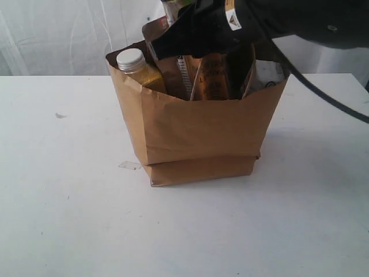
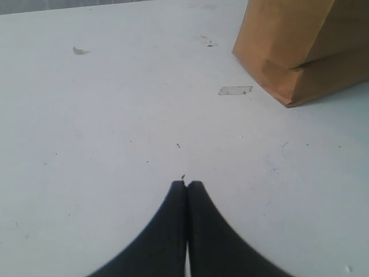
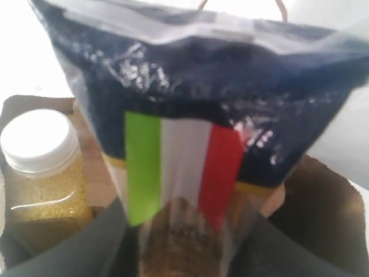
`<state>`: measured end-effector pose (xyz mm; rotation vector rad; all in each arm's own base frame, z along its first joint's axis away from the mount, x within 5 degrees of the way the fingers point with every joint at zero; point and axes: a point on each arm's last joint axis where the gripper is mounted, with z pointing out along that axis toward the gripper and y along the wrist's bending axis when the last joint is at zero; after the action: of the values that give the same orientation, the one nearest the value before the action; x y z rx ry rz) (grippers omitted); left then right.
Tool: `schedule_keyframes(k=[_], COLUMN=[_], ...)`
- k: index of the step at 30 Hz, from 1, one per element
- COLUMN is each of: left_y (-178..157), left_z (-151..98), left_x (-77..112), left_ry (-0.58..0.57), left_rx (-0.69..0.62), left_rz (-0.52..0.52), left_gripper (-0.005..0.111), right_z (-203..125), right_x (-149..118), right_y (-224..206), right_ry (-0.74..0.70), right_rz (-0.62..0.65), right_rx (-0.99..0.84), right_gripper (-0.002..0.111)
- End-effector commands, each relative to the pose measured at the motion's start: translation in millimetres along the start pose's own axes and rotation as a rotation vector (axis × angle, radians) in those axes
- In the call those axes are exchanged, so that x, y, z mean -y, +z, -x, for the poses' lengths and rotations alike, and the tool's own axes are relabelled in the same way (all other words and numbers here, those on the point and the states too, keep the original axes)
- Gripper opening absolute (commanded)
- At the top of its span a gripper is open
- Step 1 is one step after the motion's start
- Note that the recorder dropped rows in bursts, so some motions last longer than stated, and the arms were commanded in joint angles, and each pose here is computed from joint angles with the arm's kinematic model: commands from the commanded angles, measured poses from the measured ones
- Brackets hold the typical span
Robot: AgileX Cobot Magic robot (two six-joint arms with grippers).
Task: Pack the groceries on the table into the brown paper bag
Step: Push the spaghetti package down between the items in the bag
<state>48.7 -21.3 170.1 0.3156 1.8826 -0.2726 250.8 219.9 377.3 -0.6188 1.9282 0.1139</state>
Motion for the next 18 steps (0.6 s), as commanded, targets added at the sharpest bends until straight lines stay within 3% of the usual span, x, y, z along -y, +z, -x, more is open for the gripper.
schedule_keyframes(k=[1, 18], left_y=[0.0, 0.0], left_z=[-0.6, -0.6], left_x=[-0.6, -0.6], left_ry=[0.001, 0.001], left_rx=[0.003, 0.003], left_rz=[0.008, 0.008], left_gripper=[0.0, 0.0], right_z=[4.9, 4.2], right_x=[-3.7, 0.3], right_y=[6.8, 8.0], right_ry=[-0.035, -0.062], right_rz=[0.024, -0.013], right_rx=[0.059, 0.053], right_gripper=[0.0, 0.0])
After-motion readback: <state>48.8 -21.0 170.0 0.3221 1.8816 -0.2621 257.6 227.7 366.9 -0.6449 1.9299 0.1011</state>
